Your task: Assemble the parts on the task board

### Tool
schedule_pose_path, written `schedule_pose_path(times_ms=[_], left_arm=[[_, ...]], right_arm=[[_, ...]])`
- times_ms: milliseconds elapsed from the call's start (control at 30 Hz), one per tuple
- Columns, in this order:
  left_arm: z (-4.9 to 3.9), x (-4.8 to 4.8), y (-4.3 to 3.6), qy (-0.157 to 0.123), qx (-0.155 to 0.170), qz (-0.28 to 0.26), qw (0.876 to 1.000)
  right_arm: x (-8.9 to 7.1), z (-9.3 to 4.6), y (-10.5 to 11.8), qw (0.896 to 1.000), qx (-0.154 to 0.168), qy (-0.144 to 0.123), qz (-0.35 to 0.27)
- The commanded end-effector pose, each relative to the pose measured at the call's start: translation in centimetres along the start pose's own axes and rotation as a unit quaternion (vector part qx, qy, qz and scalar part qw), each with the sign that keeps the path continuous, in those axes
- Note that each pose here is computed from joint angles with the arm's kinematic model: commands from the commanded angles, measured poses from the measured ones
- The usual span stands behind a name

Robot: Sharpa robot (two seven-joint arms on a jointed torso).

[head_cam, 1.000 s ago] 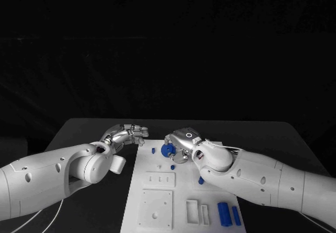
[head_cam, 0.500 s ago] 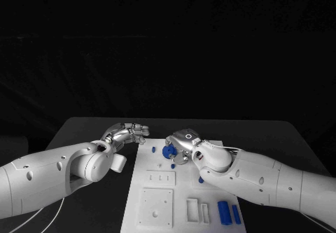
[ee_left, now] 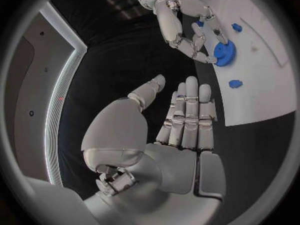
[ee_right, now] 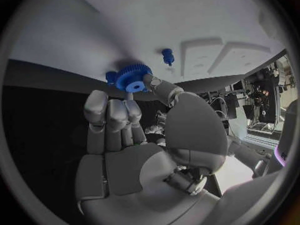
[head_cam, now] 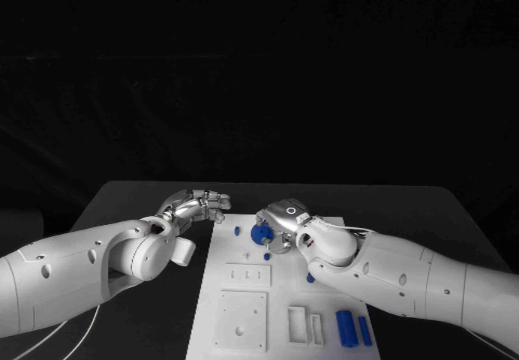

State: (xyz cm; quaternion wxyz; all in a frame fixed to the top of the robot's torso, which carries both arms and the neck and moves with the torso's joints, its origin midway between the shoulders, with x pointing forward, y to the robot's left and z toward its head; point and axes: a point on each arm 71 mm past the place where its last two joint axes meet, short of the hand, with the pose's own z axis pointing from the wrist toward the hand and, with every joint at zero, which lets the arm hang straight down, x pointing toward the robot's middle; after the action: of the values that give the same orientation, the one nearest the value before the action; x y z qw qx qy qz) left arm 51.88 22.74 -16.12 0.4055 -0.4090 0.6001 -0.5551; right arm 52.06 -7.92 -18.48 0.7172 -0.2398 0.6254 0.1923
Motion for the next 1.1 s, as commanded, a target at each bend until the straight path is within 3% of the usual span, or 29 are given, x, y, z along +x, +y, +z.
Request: schedule_pose_path(times_ms=[33,600,933,1100], left_arm=[[0.05,0.19,-0.25,0.006,0.005,0.000,1.000],[0.07,0.16,-0.23,0.006,0.004,0.000,1.000],[0.06,0.14,-0.23,0.007,0.004,0.000,1.000],[0.05,0.08,-0.22,0.006,0.004,0.000,1.000]], right_arm=[[0.4,0.0,0.1,1.000,0.000,0.016,-0.002],[0.6,0.0,-0.1,1.000,0.006,0.022,0.006],[1.2,-0.3,-0.9,0.998,0.020,0.059,0.030],[1.4,-0.5,-1.5,0.997,0.026,0.063,0.034]])
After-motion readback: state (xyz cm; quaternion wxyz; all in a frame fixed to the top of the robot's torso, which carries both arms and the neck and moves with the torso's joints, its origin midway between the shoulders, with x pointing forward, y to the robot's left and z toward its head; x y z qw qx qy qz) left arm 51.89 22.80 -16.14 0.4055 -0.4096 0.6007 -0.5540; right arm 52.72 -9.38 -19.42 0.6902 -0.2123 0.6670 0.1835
